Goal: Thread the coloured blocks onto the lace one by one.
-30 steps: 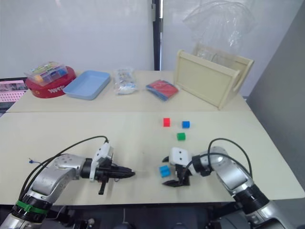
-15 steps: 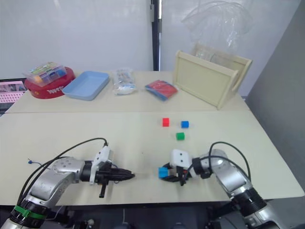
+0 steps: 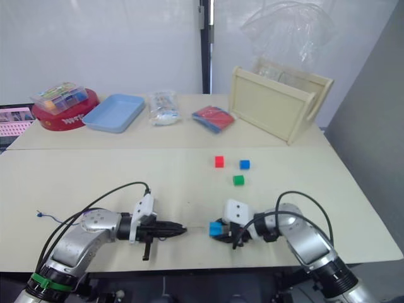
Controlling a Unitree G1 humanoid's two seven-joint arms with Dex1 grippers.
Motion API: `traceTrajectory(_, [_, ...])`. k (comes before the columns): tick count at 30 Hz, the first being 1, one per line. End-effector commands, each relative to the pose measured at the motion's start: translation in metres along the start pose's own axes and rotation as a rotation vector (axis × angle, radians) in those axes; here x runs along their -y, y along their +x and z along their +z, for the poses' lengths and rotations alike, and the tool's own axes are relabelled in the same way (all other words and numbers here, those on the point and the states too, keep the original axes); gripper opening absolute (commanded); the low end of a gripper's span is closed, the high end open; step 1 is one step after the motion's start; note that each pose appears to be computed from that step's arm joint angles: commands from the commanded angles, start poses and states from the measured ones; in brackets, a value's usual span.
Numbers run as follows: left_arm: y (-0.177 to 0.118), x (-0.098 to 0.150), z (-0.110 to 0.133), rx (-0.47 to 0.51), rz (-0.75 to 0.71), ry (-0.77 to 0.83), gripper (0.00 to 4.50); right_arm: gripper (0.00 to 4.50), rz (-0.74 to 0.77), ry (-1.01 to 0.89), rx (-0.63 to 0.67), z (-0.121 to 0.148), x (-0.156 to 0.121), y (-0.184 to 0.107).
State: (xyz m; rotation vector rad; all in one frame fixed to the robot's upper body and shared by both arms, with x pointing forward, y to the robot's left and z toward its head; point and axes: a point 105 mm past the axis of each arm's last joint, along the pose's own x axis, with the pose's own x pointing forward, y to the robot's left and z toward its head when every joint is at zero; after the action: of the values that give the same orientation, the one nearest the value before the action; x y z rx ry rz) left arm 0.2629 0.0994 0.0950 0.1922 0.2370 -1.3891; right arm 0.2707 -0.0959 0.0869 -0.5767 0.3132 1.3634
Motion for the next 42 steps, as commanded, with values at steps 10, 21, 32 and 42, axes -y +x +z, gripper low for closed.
traceTrajectory(10, [0.0096,0.0020,0.0046,-0.009,-0.026,0.042,0.00,1.33,0.011,0.002,-0.003,0.0019,-0.0051,-0.0021])
traceTrajectory(21, [0.0115,0.0017,0.0004,-0.028,-0.035,0.030,0.00,1.33,0.007,0.007,-0.004,0.0025,-0.0067,-0.0020])
traceTrajectory(32, [0.0080,-0.0024,-0.0022,-0.034,-0.018,0.032,0.00,1.33,0.011,0.013,-0.015,-0.0004,-0.0095,-0.0009])
traceTrajectory(42, [0.0126,0.0006,-0.0025,-0.024,-0.041,0.026,0.00,1.33,0.012,0.015,-0.012,0.0013,-0.0108,0.0027])
